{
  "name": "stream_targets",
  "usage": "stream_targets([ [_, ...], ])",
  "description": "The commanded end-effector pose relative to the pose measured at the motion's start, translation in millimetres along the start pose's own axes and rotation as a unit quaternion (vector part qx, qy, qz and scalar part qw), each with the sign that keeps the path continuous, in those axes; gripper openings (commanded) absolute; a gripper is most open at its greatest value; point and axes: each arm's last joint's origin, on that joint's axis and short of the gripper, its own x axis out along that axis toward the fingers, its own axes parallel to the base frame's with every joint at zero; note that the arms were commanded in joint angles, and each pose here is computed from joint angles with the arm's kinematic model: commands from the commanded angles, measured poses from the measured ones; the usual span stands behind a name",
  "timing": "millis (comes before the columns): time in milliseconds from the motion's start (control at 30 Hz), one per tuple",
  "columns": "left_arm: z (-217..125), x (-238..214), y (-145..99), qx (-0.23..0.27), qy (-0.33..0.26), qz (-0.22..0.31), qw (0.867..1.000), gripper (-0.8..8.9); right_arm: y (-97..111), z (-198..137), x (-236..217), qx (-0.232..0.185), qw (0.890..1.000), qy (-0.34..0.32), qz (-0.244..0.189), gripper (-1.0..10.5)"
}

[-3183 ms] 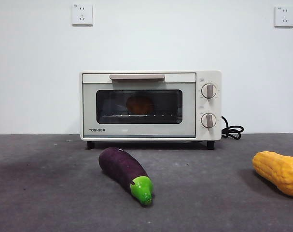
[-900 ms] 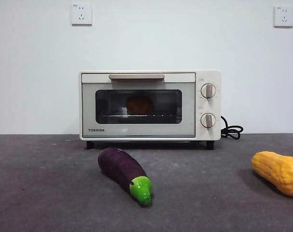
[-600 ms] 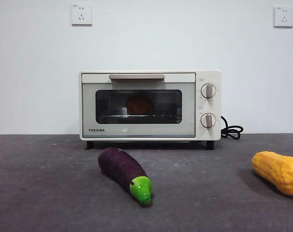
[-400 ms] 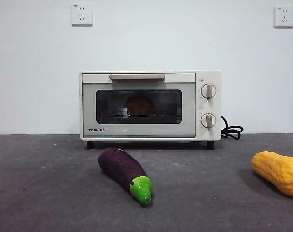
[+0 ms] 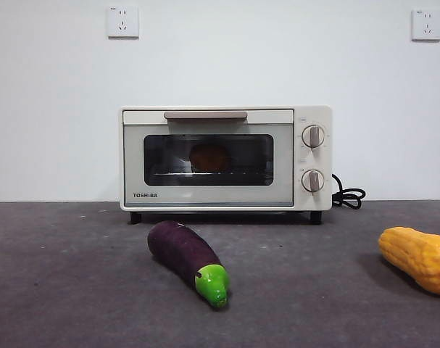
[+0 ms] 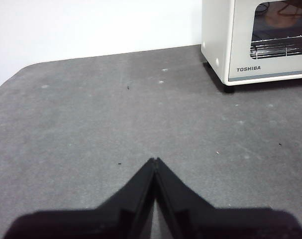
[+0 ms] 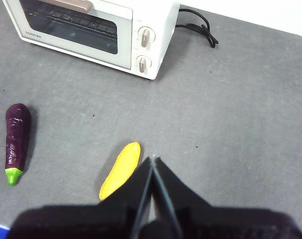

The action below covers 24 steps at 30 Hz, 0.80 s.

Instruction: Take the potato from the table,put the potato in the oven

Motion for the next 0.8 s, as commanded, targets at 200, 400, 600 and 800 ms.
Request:
stream_targets([
  [200,-3,1,0,-0.004,0.002,-0.001,1.0,-0.04,-7,-4,-5,0.022,1.0,-0.011,-0.013,0.0],
  [400,-3,1,0,-0.004,0.002,-0.001,1.0,-0.04,-32,-26,-36,0.089,0.989,-0.054,-0.101,0.0],
  [600,-3,1,0,-0.004,0.002,-0.001,1.0,-0.04,-37,-45,-37,0.129,0.965,-0.096,-0.206,0.0],
  [800,-3,1,0,-0.004,0.002,-0.001,1.0,-0.04,-29,-53,26,0.172,0.949,-0.161,-0.212,0.0],
])
